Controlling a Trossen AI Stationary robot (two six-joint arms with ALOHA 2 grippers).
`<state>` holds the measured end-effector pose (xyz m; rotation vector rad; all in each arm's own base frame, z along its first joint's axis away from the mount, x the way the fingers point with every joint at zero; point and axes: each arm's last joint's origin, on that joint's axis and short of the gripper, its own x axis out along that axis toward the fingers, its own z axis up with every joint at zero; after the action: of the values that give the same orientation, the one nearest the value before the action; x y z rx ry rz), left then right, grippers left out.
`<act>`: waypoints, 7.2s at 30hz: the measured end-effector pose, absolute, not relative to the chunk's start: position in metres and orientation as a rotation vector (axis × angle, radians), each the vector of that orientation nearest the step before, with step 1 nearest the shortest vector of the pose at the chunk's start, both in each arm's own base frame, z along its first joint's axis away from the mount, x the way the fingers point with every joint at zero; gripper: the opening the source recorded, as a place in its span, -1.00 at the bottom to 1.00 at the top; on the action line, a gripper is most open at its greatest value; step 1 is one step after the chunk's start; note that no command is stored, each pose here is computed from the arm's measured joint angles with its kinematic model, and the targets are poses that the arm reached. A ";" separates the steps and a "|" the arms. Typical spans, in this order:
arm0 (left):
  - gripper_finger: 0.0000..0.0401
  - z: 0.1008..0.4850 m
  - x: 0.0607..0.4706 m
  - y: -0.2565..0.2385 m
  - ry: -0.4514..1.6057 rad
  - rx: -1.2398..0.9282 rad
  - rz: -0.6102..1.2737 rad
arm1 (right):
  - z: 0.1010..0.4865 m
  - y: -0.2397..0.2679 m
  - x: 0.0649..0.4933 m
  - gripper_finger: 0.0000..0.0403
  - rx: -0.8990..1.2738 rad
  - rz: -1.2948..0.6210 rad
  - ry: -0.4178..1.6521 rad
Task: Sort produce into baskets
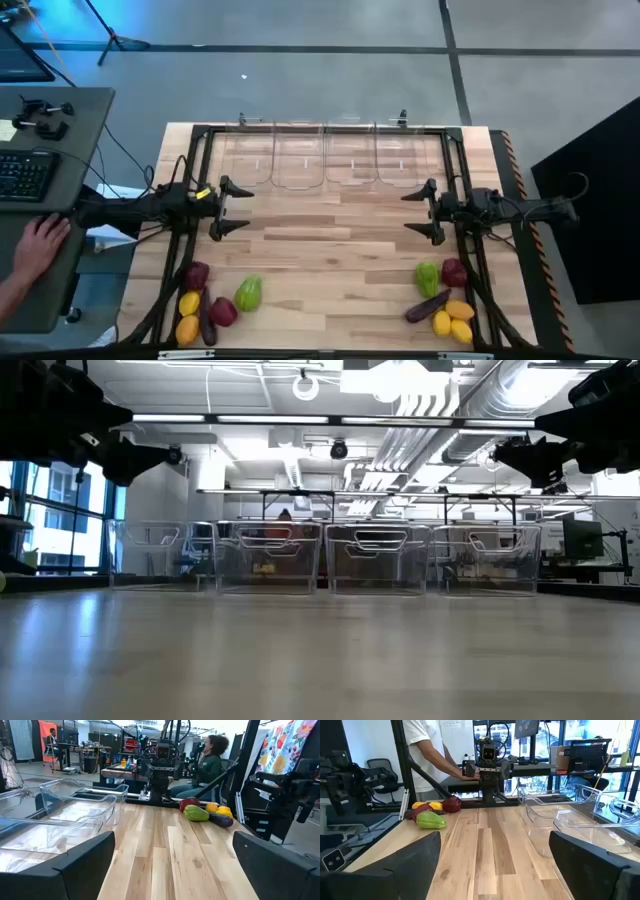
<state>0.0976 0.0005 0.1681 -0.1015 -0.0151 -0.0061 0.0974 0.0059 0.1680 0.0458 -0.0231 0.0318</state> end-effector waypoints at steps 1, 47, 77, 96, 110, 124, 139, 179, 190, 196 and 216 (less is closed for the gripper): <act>0.97 0.168 0.098 0.000 -0.015 -0.102 -0.006 | 0.168 0.006 0.097 0.80 0.046 0.032 -0.023; 0.97 0.168 0.098 0.000 -0.015 -0.101 -0.006 | 0.168 0.006 0.097 0.80 0.046 0.032 -0.023; 0.97 0.229 0.104 0.002 -0.395 -0.723 -0.109 | 0.168 0.006 0.097 0.80 0.046 0.032 -0.023; 0.97 0.345 0.201 -0.079 0.876 -0.168 -0.171 | 0.168 0.006 0.097 0.80 0.046 0.031 -0.023; 0.97 0.250 0.192 -0.152 1.473 -0.721 0.229 | 0.168 0.006 0.097 0.80 0.046 0.032 -0.023; 0.97 0.190 0.216 -0.178 1.685 -0.586 0.231 | 0.168 0.006 0.097 0.80 0.046 0.032 -0.023; 0.97 0.227 0.211 -0.175 1.451 -0.708 0.329 | 0.168 0.006 0.097 0.80 0.046 0.032 -0.023; 0.97 0.143 0.235 -0.197 1.584 -0.787 0.704 | 0.168 0.006 0.097 0.80 0.046 0.032 -0.023; 0.97 0.136 0.238 -0.198 1.606 -0.724 0.650 | 0.168 0.006 0.097 0.80 0.046 0.031 -0.023; 0.84 0.141 0.238 -0.198 1.614 -0.692 0.584 | 0.168 0.006 0.097 0.80 0.046 0.032 -0.023; 0.55 0.307 0.198 -0.047 0.775 -0.683 0.722 | 0.168 0.006 0.097 0.80 0.046 0.031 -0.023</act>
<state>0.1983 -0.0466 0.3067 -0.6834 0.7752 0.7225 0.0974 0.0059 0.1681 0.0458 -0.0235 0.0315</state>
